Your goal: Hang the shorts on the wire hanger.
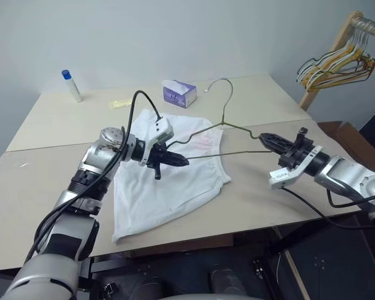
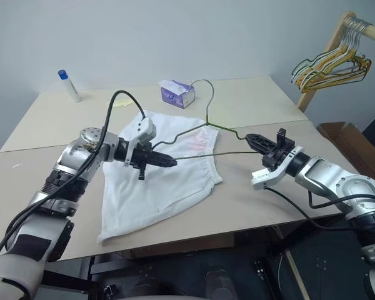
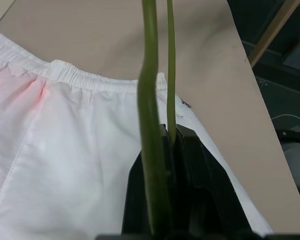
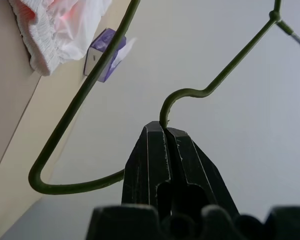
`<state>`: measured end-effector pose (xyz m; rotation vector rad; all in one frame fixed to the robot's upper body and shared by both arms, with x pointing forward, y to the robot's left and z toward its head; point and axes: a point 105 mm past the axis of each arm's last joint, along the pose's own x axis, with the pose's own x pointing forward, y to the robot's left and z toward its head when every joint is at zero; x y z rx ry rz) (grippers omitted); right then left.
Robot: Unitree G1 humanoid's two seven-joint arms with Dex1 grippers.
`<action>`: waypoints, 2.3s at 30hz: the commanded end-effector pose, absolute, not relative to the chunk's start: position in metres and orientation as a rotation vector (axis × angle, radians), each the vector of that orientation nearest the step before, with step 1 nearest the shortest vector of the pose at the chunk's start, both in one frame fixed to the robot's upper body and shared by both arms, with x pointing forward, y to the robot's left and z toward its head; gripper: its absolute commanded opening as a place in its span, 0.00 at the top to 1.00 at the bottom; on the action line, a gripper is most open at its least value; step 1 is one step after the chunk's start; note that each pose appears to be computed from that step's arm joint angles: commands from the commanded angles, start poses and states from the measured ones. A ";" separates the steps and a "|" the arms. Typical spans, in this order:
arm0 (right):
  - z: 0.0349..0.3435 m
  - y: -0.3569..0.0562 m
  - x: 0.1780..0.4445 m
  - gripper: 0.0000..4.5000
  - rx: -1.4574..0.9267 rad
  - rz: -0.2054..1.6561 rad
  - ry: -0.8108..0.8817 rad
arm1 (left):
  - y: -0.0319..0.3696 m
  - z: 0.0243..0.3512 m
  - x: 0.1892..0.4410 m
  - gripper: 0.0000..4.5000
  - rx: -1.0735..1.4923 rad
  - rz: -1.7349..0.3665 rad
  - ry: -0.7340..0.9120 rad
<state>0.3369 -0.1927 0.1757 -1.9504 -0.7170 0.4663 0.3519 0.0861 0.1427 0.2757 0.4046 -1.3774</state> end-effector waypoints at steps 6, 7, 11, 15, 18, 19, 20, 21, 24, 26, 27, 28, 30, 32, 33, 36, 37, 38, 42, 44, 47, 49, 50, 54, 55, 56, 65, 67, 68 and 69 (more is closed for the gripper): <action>0.193 -0.181 0.317 0.83 -1.706 0.557 -0.776 | 0.090 0.149 0.354 1.00 0.348 -1.339 0.298; 0.191 -0.180 0.312 0.75 -1.672 0.593 -0.776 | 0.092 0.148 0.355 1.00 0.353 -1.332 0.292; 0.194 -0.178 0.302 0.44 -1.490 0.669 -0.680 | 0.099 0.145 0.352 1.00 0.468 -1.337 0.202; 0.214 -0.173 0.290 0.13 -1.125 0.771 -0.500 | 0.104 0.140 0.348 1.00 0.628 -1.349 0.093; 0.213 -0.177 0.281 0.01 -0.891 0.936 -0.249 | 0.103 0.142 0.347 1.00 0.663 -1.361 0.034; 0.210 -0.178 0.279 0.01 -0.839 0.979 -0.162 | 0.102 0.142 0.345 1.00 0.685 -1.378 0.014; 0.209 -0.179 0.278 0.01 -0.810 1.012 -0.104 | 0.102 0.142 0.343 1.00 0.698 -1.392 0.003; 0.207 -0.178 0.276 0.01 -0.799 1.046 -0.059 | 0.101 0.143 0.341 1.00 0.695 -1.404 -0.004; 0.201 -0.179 0.284 0.01 -0.769 1.061 0.064 | 0.098 0.147 0.338 1.00 0.672 -1.423 -0.025; 0.190 -0.183 0.297 0.01 -0.794 1.011 0.178 | 0.097 0.148 0.336 1.00 0.660 -1.430 -0.030; 0.186 -0.184 0.301 0.01 -0.810 1.005 0.209 | 0.097 0.148 0.336 1.00 0.660 -1.429 -0.031; 0.181 -0.185 0.303 0.01 -0.814 1.009 0.245 | 0.097 0.148 0.336 1.00 0.660 -1.429 -0.031; 0.174 -0.185 0.307 0.01 -0.805 1.009 0.305 | 0.097 0.148 0.336 1.00 0.659 -1.426 -0.029; 0.166 -0.184 0.307 0.04 -0.812 1.038 0.364 | 0.098 0.148 0.336 1.00 0.659 -1.423 -0.027; 0.163 -0.183 0.306 0.09 -0.809 1.060 0.387 | 0.098 0.148 0.335 1.00 0.659 -1.423 -0.026; 0.158 -0.180 0.309 0.29 -0.813 1.070 0.407 | 0.098 0.148 0.335 1.00 0.660 -1.425 -0.025; 0.157 -0.178 0.310 0.36 -0.809 1.071 0.408 | 0.098 0.148 0.334 1.00 0.660 -1.426 -0.025; 0.156 -0.176 0.311 0.44 -0.808 1.074 0.406 | 0.097 0.148 0.334 1.00 0.658 -1.428 -0.025; 0.156 -0.170 0.312 0.77 -0.809 1.085 0.402 | 0.097 0.148 0.333 1.00 0.655 -1.437 -0.023; 0.156 -0.168 0.312 0.92 -0.808 1.088 0.397 | 0.096 0.148 0.332 1.00 0.656 -1.441 -0.023; 0.158 -0.166 0.311 0.99 -0.808 1.093 0.383 | 0.096 0.147 0.331 1.00 0.660 -1.451 -0.015; 0.159 -0.165 0.311 0.99 -0.807 1.092 0.376 | 0.097 0.146 0.331 1.00 0.668 -1.454 -0.004; 0.159 -0.166 0.309 0.99 -0.798 1.095 0.377 | 0.097 0.146 0.332 1.00 0.661 -1.456 0.011; 0.155 -0.174 0.302 1.00 -0.759 1.081 0.391 | 0.101 0.153 0.338 0.83 0.607 -1.450 0.016; 0.153 -0.178 0.299 1.00 -0.740 1.074 0.406 | 0.104 0.157 0.342 0.76 0.594 -1.425 0.003; 0.151 -0.183 0.295 1.00 -0.723 1.066 0.414 | 0.106 0.162 0.346 0.68 0.583 -1.400 -0.017; 0.126 -0.240 0.267 1.00 -0.402 0.811 0.559 | 0.121 0.185 0.348 0.05 0.427 -1.308 -0.057; 0.120 -0.253 0.269 1.00 -0.283 0.716 0.583 | 0.122 0.185 0.347 0.01 0.378 -1.293 -0.038; 0.114 -0.259 0.271 1.00 -0.209 0.662 0.599 | 0.121 0.184 0.344 0.01 0.360 -1.305 -0.035; 0.108 -0.265 0.274 1.00 -0.139 0.609 0.620 | 0.120 0.184 0.340 0.01 0.350 -1.317 -0.033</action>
